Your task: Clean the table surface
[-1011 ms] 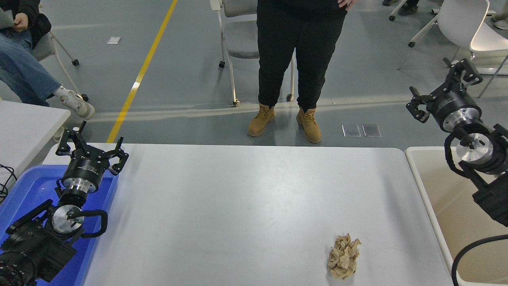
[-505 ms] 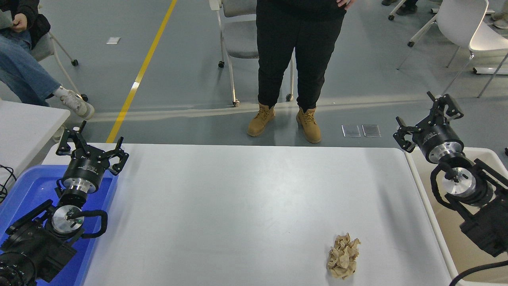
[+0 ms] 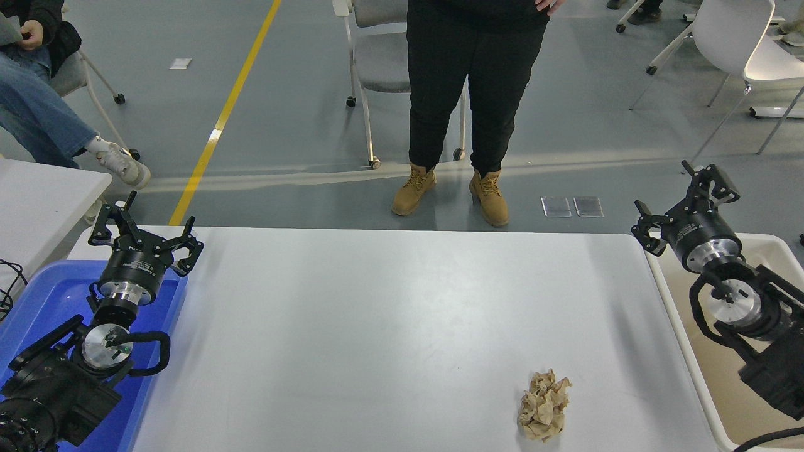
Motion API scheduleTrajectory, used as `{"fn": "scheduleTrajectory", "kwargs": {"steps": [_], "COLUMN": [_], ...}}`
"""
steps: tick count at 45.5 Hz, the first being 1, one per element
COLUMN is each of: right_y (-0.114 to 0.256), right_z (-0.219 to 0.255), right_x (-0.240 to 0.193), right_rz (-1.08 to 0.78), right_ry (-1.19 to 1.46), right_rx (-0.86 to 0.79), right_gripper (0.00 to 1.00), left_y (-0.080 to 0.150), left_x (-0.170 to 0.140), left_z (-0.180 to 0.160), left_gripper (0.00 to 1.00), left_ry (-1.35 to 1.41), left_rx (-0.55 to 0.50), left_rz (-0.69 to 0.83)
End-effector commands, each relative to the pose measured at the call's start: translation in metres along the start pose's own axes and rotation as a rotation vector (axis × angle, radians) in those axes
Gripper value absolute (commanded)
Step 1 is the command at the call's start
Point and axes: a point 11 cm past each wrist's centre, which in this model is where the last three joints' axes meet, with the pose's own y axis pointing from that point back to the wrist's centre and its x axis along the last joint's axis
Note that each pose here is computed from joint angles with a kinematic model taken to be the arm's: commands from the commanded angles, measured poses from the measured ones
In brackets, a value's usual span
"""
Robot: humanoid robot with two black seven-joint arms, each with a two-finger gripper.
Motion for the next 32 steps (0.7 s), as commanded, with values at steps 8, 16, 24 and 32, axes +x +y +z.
{"fn": "scheduleTrajectory", "kwargs": {"steps": [8,16,24,32], "right_y": [0.005,-0.001,0.004,0.015], "right_z": [-0.048,-0.063,-0.049,-0.052], "right_x": [0.025,-0.001,-0.021,-0.044], "right_rz": [-0.067,-0.267,-0.497,-0.706], "right_ry": [0.254,0.575,0.992,1.203], "right_rx": [-0.029,-0.12,-0.3,-0.414], "right_gripper": [0.98,0.98,0.98,0.98], "left_y": [0.0,0.0,0.0,0.0], "left_x": [0.0,0.0,0.0,0.0], "left_z": [0.0,0.0,0.0,0.0], "left_gripper": [1.0,1.0,1.0,1.0], "left_ry": [0.0,0.0,0.0,0.0], "left_rx": [0.0,0.0,0.0,0.0], "left_rz": [0.001,0.001,0.001,-0.001]}}
